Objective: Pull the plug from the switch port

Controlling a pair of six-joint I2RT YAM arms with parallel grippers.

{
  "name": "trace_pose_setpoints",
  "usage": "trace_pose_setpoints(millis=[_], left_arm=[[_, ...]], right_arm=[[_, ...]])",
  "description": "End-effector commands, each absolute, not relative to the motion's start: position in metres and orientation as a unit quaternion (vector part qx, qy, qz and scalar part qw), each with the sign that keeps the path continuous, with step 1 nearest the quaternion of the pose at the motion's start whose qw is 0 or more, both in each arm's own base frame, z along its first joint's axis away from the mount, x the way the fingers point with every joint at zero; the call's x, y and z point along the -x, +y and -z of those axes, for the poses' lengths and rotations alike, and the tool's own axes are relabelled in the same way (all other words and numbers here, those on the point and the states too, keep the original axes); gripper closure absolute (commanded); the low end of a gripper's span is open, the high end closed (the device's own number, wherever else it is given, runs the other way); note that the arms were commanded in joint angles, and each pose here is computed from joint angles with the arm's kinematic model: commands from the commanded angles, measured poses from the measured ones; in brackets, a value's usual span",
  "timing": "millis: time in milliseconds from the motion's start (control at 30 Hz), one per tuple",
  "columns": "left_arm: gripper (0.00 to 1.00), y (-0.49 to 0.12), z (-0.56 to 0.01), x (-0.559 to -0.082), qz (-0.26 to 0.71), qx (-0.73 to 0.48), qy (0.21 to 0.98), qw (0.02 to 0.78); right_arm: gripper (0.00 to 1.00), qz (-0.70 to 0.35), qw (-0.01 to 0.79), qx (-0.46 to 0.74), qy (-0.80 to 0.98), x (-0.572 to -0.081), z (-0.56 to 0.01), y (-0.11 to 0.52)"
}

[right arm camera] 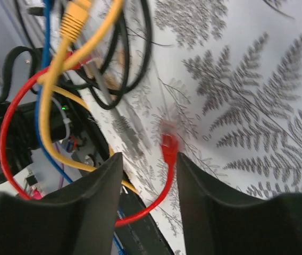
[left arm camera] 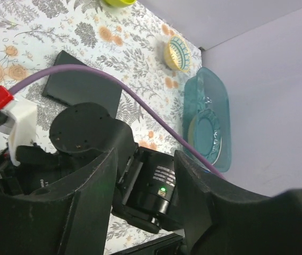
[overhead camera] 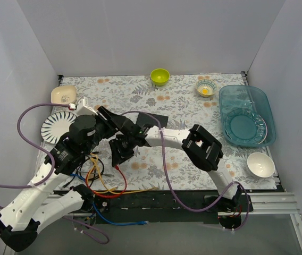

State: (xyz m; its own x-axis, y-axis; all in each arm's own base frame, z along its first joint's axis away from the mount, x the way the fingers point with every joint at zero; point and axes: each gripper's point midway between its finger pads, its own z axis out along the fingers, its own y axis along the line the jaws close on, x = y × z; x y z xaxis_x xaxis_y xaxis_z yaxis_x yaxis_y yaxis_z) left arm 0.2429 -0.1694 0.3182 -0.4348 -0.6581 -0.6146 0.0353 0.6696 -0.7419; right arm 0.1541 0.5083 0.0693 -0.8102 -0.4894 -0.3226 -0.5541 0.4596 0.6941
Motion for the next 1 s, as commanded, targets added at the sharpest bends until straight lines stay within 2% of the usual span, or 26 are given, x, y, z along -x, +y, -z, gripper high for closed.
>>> trace_pose_setpoints(millis=[0, 167, 200, 233, 300, 333, 433, 467, 533, 567, 633, 767, 800, 833, 900, 967], left_arm=[[0.54, -0.164, -0.308, -0.245, 0.334, 0.218, 0.775, 0.489], [0.53, -0.166, -0.305, -0.257, 0.320, 0.227, 0.775, 0.495], [0.53, -0.167, -0.302, -0.260, 0.317, 0.228, 0.778, 0.493], [0.53, -0.172, -0.295, -0.265, 0.311, 0.228, 0.785, 0.486], [0.53, -0.182, -0.281, -0.271, 0.306, 0.226, 0.798, 0.467], [0.53, -0.191, -0.266, -0.279, 0.297, 0.223, 0.811, 0.452], [0.54, -0.211, -0.232, -0.289, 0.288, 0.228, 0.840, 0.399], [0.55, -0.213, -0.204, -0.301, 0.265, 0.247, 0.856, 0.369], [0.59, -0.216, -0.188, -0.314, 0.267, 0.266, 0.863, 0.336], [0.61, -0.201, -0.175, -0.331, 0.256, 0.296, 0.860, 0.328], [0.65, -0.191, -0.164, -0.350, 0.270, 0.325, 0.849, 0.317], [0.76, -0.142, -0.125, -0.399, 0.231, 0.392, 0.839, 0.298], [0.79, -0.139, -0.100, -0.407, 0.214, 0.399, 0.848, 0.275], [0.82, -0.142, -0.099, -0.418, 0.223, 0.397, 0.849, 0.268], [0.97, -0.148, -0.088, -0.430, 0.239, 0.384, 0.856, 0.250], [1.00, -0.164, -0.072, -0.440, 0.262, 0.358, 0.867, 0.229]], right_arm=[[0.42, -0.417, 0.123, 0.288, 0.853, -0.182, -0.125, 0.483], [0.39, -0.362, 0.206, 0.196, 0.888, -0.249, -0.150, 0.413], [0.39, -0.365, 0.235, 0.181, 0.883, -0.258, -0.171, 0.399], [0.39, -0.348, 0.235, 0.161, 0.893, -0.260, -0.157, 0.379], [0.39, -0.348, 0.282, 0.103, 0.888, -0.289, -0.174, 0.343], [0.40, -0.334, 0.271, 0.083, 0.899, -0.288, -0.154, 0.323], [0.50, -0.326, 0.272, 0.020, 0.905, -0.304, -0.136, 0.276], [0.61, -0.322, 0.268, 0.000, 0.908, -0.311, -0.130, 0.262], [0.76, -0.308, 0.257, -0.015, 0.916, -0.312, -0.116, 0.248], [0.89, -0.298, 0.252, -0.027, 0.920, -0.314, -0.107, 0.238], [0.98, -0.286, 0.253, -0.032, 0.924, -0.318, -0.098, 0.232], [0.99, -0.278, 0.241, -0.044, 0.929, -0.329, -0.076, 0.225], [0.99, -0.271, 0.231, -0.048, 0.933, -0.334, -0.067, 0.224], [0.99, -0.268, 0.225, -0.052, 0.935, -0.337, -0.062, 0.223], [0.99, -0.267, 0.213, -0.061, 0.938, -0.345, -0.052, 0.223], [0.99, -0.268, 0.209, -0.064, 0.938, -0.351, -0.049, 0.224]])
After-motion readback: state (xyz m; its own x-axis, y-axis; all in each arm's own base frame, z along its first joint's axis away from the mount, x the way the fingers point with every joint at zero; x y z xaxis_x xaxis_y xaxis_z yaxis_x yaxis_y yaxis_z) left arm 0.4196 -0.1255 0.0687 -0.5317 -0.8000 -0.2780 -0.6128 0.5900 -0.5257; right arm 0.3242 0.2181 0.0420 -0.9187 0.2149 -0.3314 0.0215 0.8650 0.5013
